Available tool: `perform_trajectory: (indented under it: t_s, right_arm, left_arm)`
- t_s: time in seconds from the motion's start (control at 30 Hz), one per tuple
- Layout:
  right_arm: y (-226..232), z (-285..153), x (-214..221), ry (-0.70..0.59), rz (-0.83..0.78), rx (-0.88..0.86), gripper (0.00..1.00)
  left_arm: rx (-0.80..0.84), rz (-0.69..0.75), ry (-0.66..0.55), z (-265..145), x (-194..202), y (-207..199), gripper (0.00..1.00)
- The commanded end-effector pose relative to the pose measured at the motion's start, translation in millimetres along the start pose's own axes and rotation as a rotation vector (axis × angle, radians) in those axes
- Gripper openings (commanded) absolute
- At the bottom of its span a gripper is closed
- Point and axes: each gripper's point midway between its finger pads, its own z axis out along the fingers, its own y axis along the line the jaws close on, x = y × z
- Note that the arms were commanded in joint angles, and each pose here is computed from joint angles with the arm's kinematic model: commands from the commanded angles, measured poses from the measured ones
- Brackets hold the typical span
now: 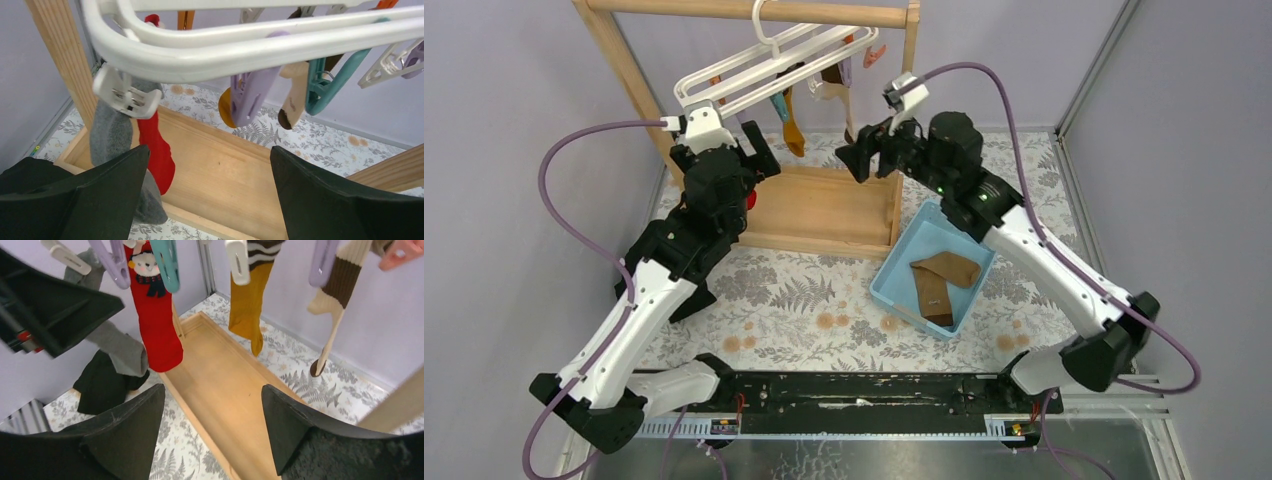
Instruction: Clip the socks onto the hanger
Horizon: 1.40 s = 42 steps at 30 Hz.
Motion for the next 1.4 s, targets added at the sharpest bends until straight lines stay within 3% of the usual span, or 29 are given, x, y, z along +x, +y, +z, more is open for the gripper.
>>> perform_trajectory:
  t_s: [0.0,0.23,0.77,1.37]
  right_arm:
    - [16,21,-48,-0.136,-0.073,-0.006,0.77]
    - [49,60,-55,-0.164,-0.168,0.013,0.73]
    - [49,114,-67,-0.231,-0.183,0.105,0.63]
    - [42,132,-65,-0.231,-0.138,0.128,0.54]
  left_arm:
    - [0.004,-0.011,-0.030,-9,-10,9,0.98]
    - [0.032,-0.019,-0.025,-17,-9,11,0.98]
    - [0.090,-0.029,-0.027,-22,-8,4,0.97]
    - [0.091,-0.024,-0.043,-27,-12,10,0.97]
